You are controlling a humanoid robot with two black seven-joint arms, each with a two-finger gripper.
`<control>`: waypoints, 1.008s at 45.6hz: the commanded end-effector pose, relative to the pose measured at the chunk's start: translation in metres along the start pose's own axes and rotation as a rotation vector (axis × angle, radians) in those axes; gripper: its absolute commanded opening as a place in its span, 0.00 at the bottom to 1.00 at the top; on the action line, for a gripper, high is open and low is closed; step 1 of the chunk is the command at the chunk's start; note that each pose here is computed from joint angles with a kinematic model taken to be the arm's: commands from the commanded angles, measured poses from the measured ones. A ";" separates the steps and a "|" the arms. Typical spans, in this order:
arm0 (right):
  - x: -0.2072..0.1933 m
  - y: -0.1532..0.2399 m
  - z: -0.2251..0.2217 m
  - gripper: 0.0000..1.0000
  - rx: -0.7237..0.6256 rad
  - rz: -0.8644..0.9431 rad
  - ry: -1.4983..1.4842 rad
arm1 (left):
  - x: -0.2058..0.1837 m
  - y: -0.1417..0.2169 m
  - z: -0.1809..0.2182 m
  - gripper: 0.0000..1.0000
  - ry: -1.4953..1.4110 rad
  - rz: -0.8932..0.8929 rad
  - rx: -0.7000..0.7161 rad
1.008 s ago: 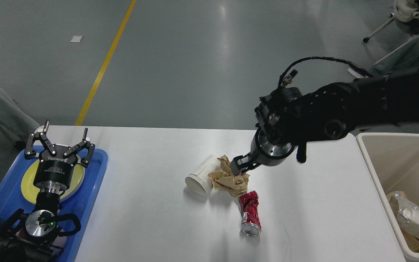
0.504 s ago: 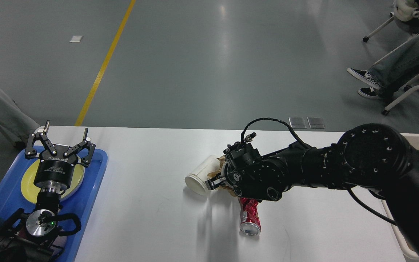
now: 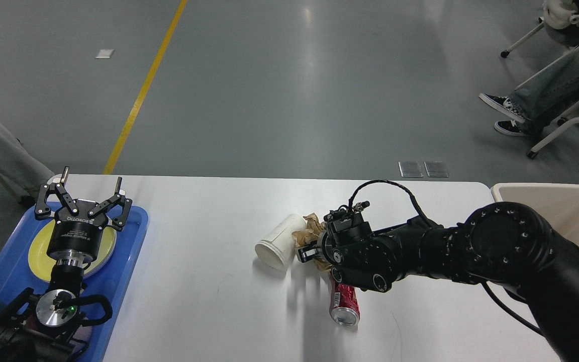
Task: Tidy desktop
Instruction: 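Reach the right gripper toward the white paper cup and crumpled paper, then grasp the crumpled brown paper and carry it to the white bin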
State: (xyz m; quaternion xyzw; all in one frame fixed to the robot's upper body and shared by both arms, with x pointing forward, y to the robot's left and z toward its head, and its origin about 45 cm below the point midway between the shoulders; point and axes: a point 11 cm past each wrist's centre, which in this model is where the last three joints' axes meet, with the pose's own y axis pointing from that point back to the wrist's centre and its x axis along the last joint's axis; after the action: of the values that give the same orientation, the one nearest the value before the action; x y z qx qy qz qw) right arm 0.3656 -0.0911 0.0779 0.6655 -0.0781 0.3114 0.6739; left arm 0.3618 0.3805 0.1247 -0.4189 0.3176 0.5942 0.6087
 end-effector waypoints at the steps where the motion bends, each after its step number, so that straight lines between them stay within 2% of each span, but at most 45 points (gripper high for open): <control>1: -0.003 -0.002 0.000 0.76 0.000 0.019 -0.018 | 0.000 0.000 0.000 0.96 0.000 0.000 0.000; 5: -0.010 -0.004 0.000 0.40 0.002 0.005 -0.023 | 0.000 0.000 0.000 0.96 0.000 0.000 0.000; 8: -0.013 -0.005 0.000 0.33 0.002 0.002 -0.028 | 0.000 0.000 0.000 0.96 0.000 0.000 0.000; 13: -0.019 -0.006 -0.001 0.02 0.001 -0.008 -0.036 | 0.000 0.000 0.000 0.96 0.000 0.000 0.000; 14: -0.022 -0.007 -0.001 0.00 0.000 -0.014 -0.038 | 0.000 0.000 0.000 0.96 0.000 0.000 0.000; 20: -0.029 -0.009 -0.001 0.00 -0.001 -0.024 -0.052 | 0.000 0.000 0.000 0.96 0.000 0.000 0.000; 28: -0.023 -0.009 0.000 0.00 -0.003 0.026 -0.086 | 0.000 0.000 0.000 0.96 0.000 0.000 0.000; 39: -0.011 -0.004 0.002 0.00 0.001 0.006 -0.164 | 0.000 0.000 0.000 0.96 0.000 0.000 0.000; 46: 0.014 0.022 0.039 0.00 -0.014 -0.068 -0.268 | 0.000 0.000 0.000 0.96 0.000 0.000 0.000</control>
State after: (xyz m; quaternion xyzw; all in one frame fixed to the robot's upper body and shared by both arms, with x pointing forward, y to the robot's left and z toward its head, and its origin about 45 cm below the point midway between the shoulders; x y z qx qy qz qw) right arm 0.3672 -0.1046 0.0807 0.6917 -0.1460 0.2392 0.6656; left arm 0.3618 0.3805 0.1247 -0.4188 0.3176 0.5943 0.6087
